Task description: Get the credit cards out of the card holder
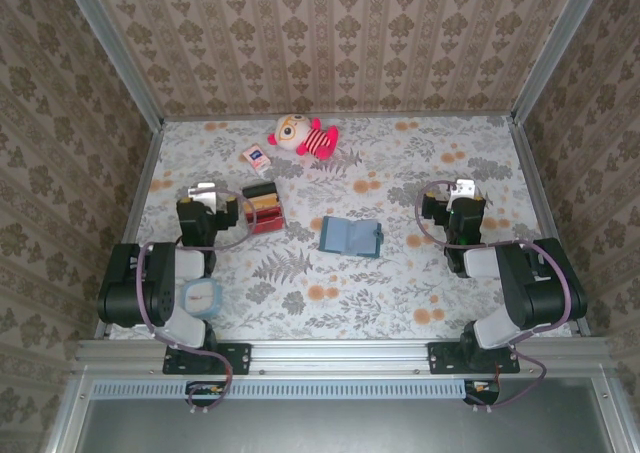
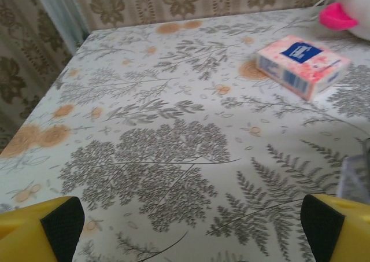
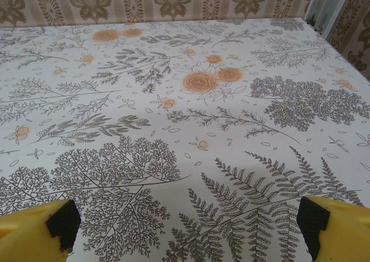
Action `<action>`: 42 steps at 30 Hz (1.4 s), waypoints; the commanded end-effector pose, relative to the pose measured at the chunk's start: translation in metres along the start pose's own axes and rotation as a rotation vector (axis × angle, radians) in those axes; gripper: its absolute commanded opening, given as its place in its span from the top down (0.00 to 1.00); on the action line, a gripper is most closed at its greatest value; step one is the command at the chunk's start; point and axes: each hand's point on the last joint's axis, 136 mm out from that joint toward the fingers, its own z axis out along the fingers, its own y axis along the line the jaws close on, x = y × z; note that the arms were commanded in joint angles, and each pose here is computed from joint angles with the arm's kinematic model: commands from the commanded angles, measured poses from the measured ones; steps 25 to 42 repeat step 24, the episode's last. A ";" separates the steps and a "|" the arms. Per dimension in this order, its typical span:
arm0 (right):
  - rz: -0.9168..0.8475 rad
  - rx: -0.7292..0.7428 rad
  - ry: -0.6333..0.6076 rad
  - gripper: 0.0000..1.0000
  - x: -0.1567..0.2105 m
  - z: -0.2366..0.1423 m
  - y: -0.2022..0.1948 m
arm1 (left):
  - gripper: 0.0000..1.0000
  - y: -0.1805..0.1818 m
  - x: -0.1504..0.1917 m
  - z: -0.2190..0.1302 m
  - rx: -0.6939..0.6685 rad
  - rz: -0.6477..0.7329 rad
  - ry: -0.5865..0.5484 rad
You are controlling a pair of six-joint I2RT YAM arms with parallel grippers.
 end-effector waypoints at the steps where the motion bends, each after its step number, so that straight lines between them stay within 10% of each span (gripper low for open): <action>1: 0.014 -0.003 -0.032 0.00 -0.010 0.002 0.000 | 0.00 0.012 -0.004 0.002 -0.060 -0.024 0.001; 42: 0.014 -0.005 -0.033 0.00 -0.010 0.002 0.000 | 0.00 -0.001 -0.004 0.006 0.041 -0.011 0.014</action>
